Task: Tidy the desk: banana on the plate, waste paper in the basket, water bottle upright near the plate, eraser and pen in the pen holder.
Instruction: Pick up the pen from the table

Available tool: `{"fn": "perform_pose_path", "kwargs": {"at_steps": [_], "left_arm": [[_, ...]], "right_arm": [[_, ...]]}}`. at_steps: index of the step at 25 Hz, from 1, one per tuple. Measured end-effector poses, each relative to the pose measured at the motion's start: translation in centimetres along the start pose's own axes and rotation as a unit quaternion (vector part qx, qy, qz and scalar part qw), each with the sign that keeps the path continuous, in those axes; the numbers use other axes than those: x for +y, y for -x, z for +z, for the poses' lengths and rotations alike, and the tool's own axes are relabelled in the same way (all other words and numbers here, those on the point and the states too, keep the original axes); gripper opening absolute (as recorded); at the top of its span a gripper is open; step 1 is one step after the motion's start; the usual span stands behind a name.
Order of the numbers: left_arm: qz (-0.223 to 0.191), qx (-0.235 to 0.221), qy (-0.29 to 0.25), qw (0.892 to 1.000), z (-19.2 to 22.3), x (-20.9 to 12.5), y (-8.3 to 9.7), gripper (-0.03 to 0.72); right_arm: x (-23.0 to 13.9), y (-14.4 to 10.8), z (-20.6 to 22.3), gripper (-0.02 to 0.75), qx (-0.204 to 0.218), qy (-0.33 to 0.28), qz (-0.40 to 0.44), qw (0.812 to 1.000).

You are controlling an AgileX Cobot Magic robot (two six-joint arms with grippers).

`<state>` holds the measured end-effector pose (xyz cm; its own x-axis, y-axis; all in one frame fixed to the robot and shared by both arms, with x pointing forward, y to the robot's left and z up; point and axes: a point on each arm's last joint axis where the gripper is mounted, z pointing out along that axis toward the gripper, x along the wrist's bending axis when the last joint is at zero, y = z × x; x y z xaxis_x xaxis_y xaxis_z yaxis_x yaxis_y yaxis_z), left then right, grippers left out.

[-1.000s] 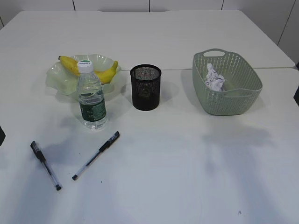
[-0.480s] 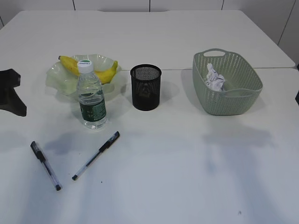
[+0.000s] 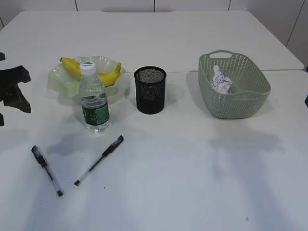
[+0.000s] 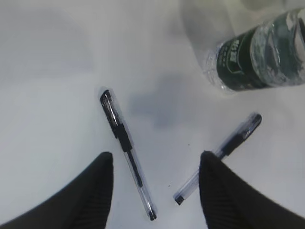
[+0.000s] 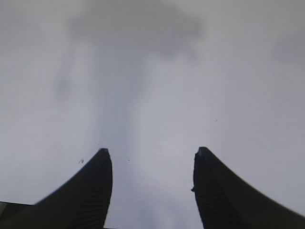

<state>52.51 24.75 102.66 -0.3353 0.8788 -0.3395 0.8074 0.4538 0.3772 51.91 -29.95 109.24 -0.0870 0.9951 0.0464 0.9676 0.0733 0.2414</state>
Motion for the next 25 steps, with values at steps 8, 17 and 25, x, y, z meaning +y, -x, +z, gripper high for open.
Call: {"fn": "perform_pose_path", "kwargs": {"at_steps": [8, 17, 25], "left_arm": [[-0.054, 0.012, -0.008, 0.998, 0.3, -1.0, 0.4, 0.397], [-0.117, 0.049, -0.067, 0.990, 2.6, -6.1, -0.5, 0.394], [-0.147, 0.042, -0.072, 0.986, 5.0, -7.4, 0.9, 0.392]], "right_arm": [[0.1, 0.0, 0.0, 0.410, -0.001, 0.004, 0.000, 1.000], [0.1, 0.0, 0.0, 0.410, -0.003, 0.007, -0.001, 1.000], [0.1, 0.0, 0.0, 0.410, -0.003, 0.007, -0.001, 1.000]]}}
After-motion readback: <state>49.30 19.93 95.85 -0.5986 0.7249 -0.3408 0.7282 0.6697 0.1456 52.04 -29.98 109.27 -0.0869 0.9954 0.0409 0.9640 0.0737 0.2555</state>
